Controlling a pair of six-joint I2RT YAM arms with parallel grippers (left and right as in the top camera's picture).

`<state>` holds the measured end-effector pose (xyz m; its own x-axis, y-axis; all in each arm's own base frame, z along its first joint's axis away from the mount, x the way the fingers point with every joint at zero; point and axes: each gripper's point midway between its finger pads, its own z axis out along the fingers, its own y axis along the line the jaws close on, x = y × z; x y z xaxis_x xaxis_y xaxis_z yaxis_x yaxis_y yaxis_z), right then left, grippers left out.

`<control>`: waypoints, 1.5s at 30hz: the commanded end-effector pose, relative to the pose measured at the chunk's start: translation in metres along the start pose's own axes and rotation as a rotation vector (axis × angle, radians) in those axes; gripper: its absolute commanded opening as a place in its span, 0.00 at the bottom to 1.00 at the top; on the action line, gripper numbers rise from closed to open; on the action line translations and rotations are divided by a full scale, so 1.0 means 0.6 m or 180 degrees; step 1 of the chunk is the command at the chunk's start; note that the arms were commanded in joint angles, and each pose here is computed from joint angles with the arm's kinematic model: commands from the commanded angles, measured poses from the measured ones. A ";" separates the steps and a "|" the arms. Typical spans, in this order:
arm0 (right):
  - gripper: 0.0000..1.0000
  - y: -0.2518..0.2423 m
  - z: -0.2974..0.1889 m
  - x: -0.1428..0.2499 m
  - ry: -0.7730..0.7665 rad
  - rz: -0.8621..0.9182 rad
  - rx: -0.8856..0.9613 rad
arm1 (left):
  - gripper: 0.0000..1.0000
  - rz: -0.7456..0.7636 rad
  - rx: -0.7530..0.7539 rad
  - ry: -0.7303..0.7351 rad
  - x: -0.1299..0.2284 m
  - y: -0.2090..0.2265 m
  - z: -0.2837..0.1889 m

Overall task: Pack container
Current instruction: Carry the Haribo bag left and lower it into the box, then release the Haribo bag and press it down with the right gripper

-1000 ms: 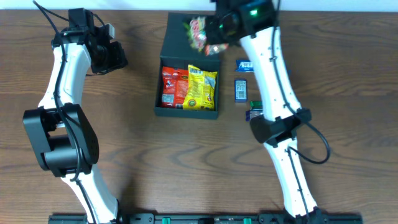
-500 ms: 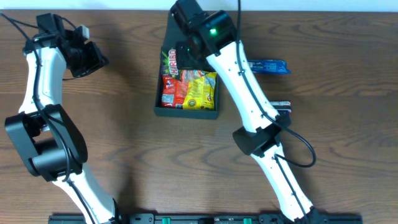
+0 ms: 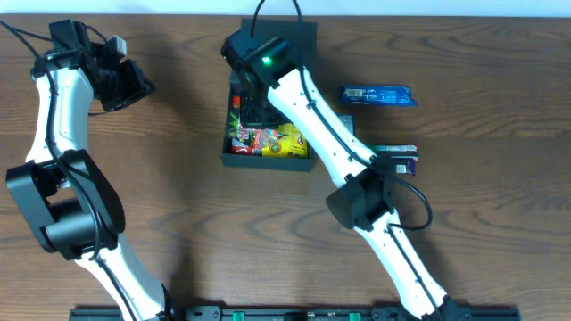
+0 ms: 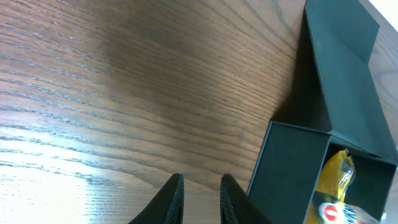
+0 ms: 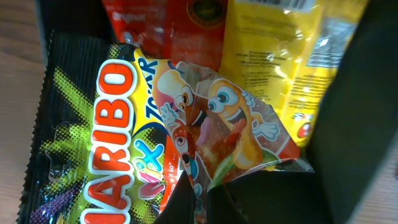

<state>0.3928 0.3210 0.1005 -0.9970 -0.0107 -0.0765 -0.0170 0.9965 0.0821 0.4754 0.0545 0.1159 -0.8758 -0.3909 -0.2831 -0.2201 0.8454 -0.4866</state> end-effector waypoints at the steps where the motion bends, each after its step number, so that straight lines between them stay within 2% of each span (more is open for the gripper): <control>1: 0.01 0.001 0.020 0.001 0.0054 0.0062 0.0004 | 0.21 -0.0005 0.0025 -0.0040 -0.011 -0.001 -0.001; 6: 0.01 -0.004 0.047 0.003 0.0116 0.0072 0.0054 | 0.21 -0.0006 0.0024 -0.0039 -0.011 -0.001 -0.001; 7: 0.04 -0.007 0.056 0.006 0.0155 0.0063 0.0083 | 0.21 -0.0006 0.0024 -0.0039 -0.011 -0.001 -0.001; 8: 0.30 -0.012 0.063 0.012 0.0203 0.0059 0.0119 | 0.21 -0.0006 0.0024 -0.0039 -0.011 -0.001 -0.001; 9: 0.67 -0.014 0.067 0.017 0.0249 0.0038 0.0139 | 0.21 -0.0006 0.0024 -0.0039 -0.011 -0.001 -0.001; 14: 0.99 -0.020 0.056 0.013 0.0242 -0.0083 0.0123 | 0.21 -0.0006 0.0025 -0.0037 -0.011 -0.001 -0.001; 18: 0.99 -0.024 0.017 -0.008 0.0052 -0.0144 0.0050 | 0.21 -0.0011 0.0023 -0.0026 -0.009 -0.001 -0.001; 22: 0.99 -0.040 -0.056 -0.036 -0.0370 -0.0142 0.0102 | 0.21 -0.0008 0.0023 -0.0025 -0.009 -0.001 -0.001; 23: 0.92 -0.043 -0.073 -0.041 -0.0464 -0.0151 0.0112 | 0.21 0.0001 0.0023 -0.0025 -0.009 -0.001 -0.001; 24: 0.81 -0.044 -0.092 -0.044 -0.0553 -0.0169 0.0093 | 0.21 0.0001 0.0021 -0.0025 -0.009 -0.001 -0.001; 25: 0.62 -0.042 -0.105 -0.046 -0.0610 -0.0198 0.0056 | 0.21 0.0001 0.0021 -0.0025 -0.009 -0.001 -0.001; 26: 0.32 -0.039 -0.120 -0.047 -0.0663 -0.0248 0.0011 | 0.21 0.0001 0.0021 -0.0025 -0.009 -0.001 -0.001; 27: 0.09 -0.034 -0.129 -0.046 -0.0694 -0.0333 -0.0038 | 0.21 0.0001 0.0021 -0.0025 -0.009 -0.001 -0.001; 28: 0.01 -0.026 -0.134 -0.043 -0.0681 -0.0485 -0.0118 | 0.21 0.0001 0.0021 -0.0025 -0.009 -0.001 -0.001; 32: 0.01 0.024 -0.142 -0.013 -0.0332 -0.1333 -0.0961 | 0.21 0.0001 0.0021 -0.0025 -0.009 -0.001 -0.001; 36: 0.01 0.010 -0.179 -0.045 -0.0531 -0.1605 -0.1366 | 0.21 0.0026 0.0021 -0.0024 -0.009 -0.001 -0.001; 39: 0.01 -0.024 -0.220 -0.071 -0.0879 -0.1997 -0.1297 | 0.22 0.0021 0.0020 -0.0018 -0.008 0.000 -0.001; 41: 0.01 -0.060 -0.244 -0.078 -0.1063 -0.2282 -0.0960 | 0.21 0.0016 0.0019 -0.0006 -0.006 0.000 -0.001; 43: 0.01 -0.104 -0.270 -0.080 -0.1158 -0.2228 -0.0557 | 0.21 0.0015 0.0020 -0.0001 -0.006 -0.001 -0.001; 45: 0.02 -0.129 -0.297 -0.059 -0.1118 -0.2175 -0.0511 | 0.21 0.0013 0.0019 0.0028 -0.002 -0.003 0.000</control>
<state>0.4306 0.2496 0.2271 -0.7679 -0.5009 -0.3993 -0.5974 0.7849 0.1643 0.4739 0.0539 0.1152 -0.8780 -0.3909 -0.2761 -0.2232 0.8448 -0.4864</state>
